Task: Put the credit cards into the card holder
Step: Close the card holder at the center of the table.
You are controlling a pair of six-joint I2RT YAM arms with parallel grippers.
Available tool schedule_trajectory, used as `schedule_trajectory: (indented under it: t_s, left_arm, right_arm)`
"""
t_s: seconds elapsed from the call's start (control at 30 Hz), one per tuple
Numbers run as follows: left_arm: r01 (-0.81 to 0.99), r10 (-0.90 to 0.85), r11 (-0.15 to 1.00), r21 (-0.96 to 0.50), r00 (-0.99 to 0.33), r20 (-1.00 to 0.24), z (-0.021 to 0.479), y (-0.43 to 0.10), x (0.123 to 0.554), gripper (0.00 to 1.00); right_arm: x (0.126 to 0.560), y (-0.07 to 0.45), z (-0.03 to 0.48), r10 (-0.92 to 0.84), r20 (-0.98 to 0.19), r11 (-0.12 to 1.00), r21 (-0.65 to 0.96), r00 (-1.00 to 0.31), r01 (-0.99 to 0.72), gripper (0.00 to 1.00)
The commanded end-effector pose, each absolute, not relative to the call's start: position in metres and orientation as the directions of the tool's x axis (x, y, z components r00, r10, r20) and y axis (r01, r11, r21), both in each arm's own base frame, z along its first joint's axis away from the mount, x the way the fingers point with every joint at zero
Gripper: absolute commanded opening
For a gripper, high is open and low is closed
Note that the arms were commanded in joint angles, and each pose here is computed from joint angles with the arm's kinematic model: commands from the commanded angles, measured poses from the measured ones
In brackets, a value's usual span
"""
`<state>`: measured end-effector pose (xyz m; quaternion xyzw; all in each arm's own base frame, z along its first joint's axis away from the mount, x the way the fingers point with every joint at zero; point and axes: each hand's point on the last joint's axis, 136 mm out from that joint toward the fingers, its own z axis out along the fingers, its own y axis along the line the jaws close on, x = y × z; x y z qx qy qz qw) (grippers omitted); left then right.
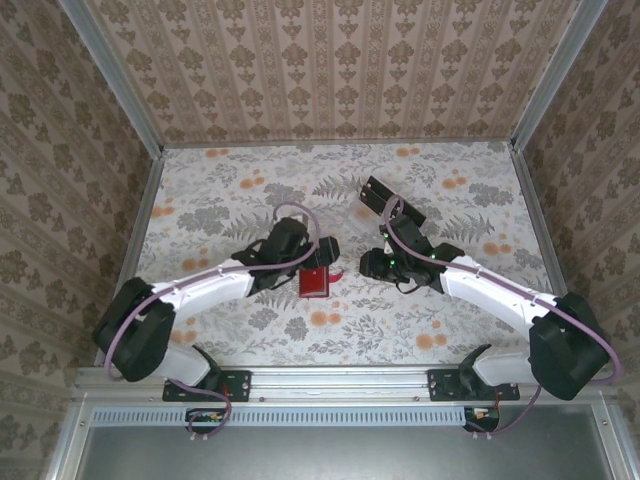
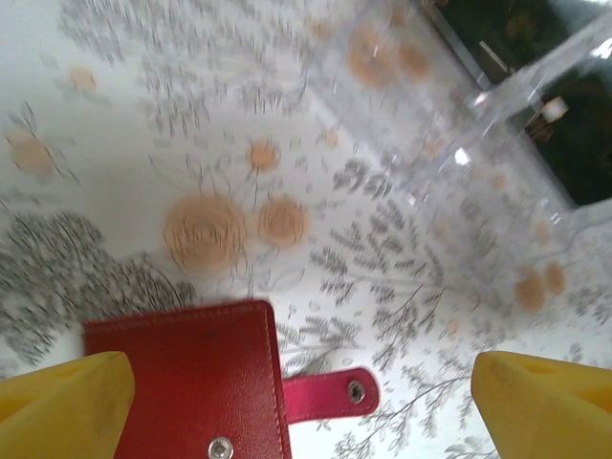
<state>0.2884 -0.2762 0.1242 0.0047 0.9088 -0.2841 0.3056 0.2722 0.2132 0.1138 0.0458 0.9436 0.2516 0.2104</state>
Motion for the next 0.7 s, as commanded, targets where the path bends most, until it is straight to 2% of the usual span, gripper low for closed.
schedule_trajectory:
  t_s: [0.0, 0.1, 0.33, 0.67]
  left_arm:
    - [0.203, -0.072, 0.888, -0.413, -0.826, -0.559, 0.132, -0.251, 0.281, 1.0]
    - [0.167, -0.04, 0.934, -0.315, -0.829, -0.557, 0.129, -0.222, 0.275, 1.0]
    - [0.088, -0.04, 0.97, -0.229, -0.864, -0.502, 0.097, -0.175, 0.253, 1.0]
    - [0.042, -0.043, 0.984, -0.171, -0.886, -0.462, 0.067, -0.146, 0.245, 1.0]
  right_arm:
    - [0.274, 0.227, 0.139, 0.178, -0.393, 0.846, 0.529, -0.902, -0.063, 0.35]
    - [0.276, 0.246, 0.149, 0.144, -0.402, 0.838, 0.535, -0.905, -0.104, 0.32]
    - [0.295, 0.291, 0.144, 0.067, -0.391, 0.841, 0.518, -0.918, -0.159, 0.17]
    - [0.309, 0.329, 0.111, -0.006, -0.329, 0.846, 0.502, -0.944, -0.18, 0.06]
